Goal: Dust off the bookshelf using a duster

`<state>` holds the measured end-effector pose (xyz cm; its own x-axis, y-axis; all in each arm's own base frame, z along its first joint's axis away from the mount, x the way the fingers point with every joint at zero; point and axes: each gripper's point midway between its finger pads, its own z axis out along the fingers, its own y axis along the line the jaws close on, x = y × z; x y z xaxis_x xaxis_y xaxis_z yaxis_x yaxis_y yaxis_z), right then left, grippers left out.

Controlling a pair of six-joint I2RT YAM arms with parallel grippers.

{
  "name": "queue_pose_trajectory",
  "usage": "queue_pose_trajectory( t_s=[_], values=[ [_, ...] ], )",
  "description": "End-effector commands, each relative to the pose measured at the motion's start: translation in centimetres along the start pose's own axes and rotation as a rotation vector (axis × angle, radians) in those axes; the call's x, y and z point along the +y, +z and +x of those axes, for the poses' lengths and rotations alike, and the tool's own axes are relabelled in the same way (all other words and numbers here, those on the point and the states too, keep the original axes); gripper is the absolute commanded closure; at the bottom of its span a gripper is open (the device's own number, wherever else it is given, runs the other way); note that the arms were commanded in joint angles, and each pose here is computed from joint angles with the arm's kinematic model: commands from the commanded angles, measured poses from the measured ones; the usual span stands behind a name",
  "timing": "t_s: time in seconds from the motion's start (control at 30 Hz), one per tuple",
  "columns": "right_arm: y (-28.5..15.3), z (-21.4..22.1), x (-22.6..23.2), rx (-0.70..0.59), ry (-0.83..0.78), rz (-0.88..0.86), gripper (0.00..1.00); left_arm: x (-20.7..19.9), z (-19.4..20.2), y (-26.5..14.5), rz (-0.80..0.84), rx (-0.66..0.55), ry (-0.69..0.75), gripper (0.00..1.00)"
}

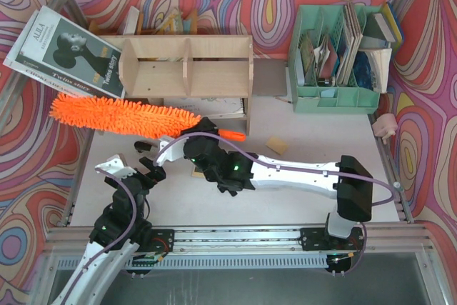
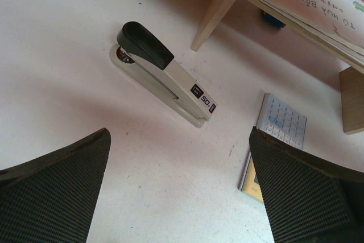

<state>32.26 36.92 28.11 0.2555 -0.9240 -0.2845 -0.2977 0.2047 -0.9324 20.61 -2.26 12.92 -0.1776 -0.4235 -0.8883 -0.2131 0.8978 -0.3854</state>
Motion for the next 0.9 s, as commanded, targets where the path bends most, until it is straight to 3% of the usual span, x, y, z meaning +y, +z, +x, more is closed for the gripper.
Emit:
queue_pose_trajectory(
  t_s=[0.0,0.4,0.87],
  values=[
    [-2.2,0.4,-5.3,-0.009,0.191,0.123,1.0,0.2,0.5,0.3,-0.01,0.004,0.011,0.02],
    [-1.8,-4.8,-7.7,-0.125,0.214,0.151,1.0,0.2,0.6,0.3,-0.01,0.006,0.013,0.02],
    [-3.6,1.5,-2.4,0.017,0.263,0.066,1.0,0.2,0.6,0.4,-0.011,0.005,0.014,0.02]
  ],
)
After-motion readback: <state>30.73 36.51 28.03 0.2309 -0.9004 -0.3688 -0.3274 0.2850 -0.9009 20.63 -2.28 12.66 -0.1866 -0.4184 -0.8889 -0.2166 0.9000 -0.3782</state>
